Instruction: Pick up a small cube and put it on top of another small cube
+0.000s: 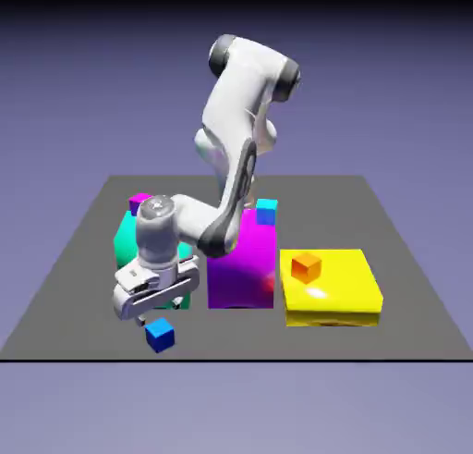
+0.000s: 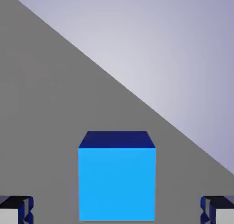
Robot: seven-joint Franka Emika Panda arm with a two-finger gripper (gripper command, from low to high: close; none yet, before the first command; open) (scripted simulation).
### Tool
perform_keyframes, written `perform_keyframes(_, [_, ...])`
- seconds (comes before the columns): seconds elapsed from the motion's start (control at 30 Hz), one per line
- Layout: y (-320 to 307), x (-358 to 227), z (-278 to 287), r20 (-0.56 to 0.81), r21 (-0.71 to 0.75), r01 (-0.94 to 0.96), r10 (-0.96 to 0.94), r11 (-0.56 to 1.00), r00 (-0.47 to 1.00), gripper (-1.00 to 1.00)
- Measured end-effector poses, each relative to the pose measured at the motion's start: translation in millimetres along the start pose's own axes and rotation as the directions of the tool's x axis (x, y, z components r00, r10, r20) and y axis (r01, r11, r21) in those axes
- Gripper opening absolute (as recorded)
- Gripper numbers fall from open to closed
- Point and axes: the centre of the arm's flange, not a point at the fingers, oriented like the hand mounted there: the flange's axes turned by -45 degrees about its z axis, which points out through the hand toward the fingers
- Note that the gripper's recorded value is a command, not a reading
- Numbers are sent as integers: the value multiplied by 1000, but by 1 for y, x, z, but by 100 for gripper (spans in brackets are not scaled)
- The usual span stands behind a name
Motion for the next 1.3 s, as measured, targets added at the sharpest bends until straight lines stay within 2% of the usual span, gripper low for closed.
perform_keyframes(0.03, [-1, 0, 18, 0, 2, -1, 1, 1000, 1000, 0])
perform_keyframes(0.07, [-1, 0, 20, 0, 2, -2, 2, 1000, 1000, -100])
perform_keyframes(0.13, [-1, 0, 20, 0, 3, -2, 2, 1000, 1000, -100])
perform_keyframes(0.27, [-1, -3, -48, 0, 3, -1, 1, 1000, 1000, -100])
perform_keyframes(0.47, [-102, 64, -80, -49, 115, 107, -102, 988, 994, -100])
perform_keyframes(0.63, [-193, 98, -121, -60, 139, 216, -210, 966, 976, -100])
perform_keyframes(0.77, [-272, 109, -157, -48, 106, 317, -314, 942, 948, -100])
perform_keyframes(1.0, [-376, 88, -210, 9, -46, 419, -419, 907, 908, -100])
perform_keyframes(1.03, [-376, 88, -210, 9, -47, 419, -419, 907, 908, -100])
perform_keyframes(1.17, [-374, 91, -153, 10, -48, 419, -419, 907, 908, -100])
perform_keyframes(1.2, [-374, 91, -140, 10, -47, 419, -420, 907, 908, 100])
perform_keyframes(1.3, [-374, 91, -154, 11, -50, 419, -419, 907, 908, 100])
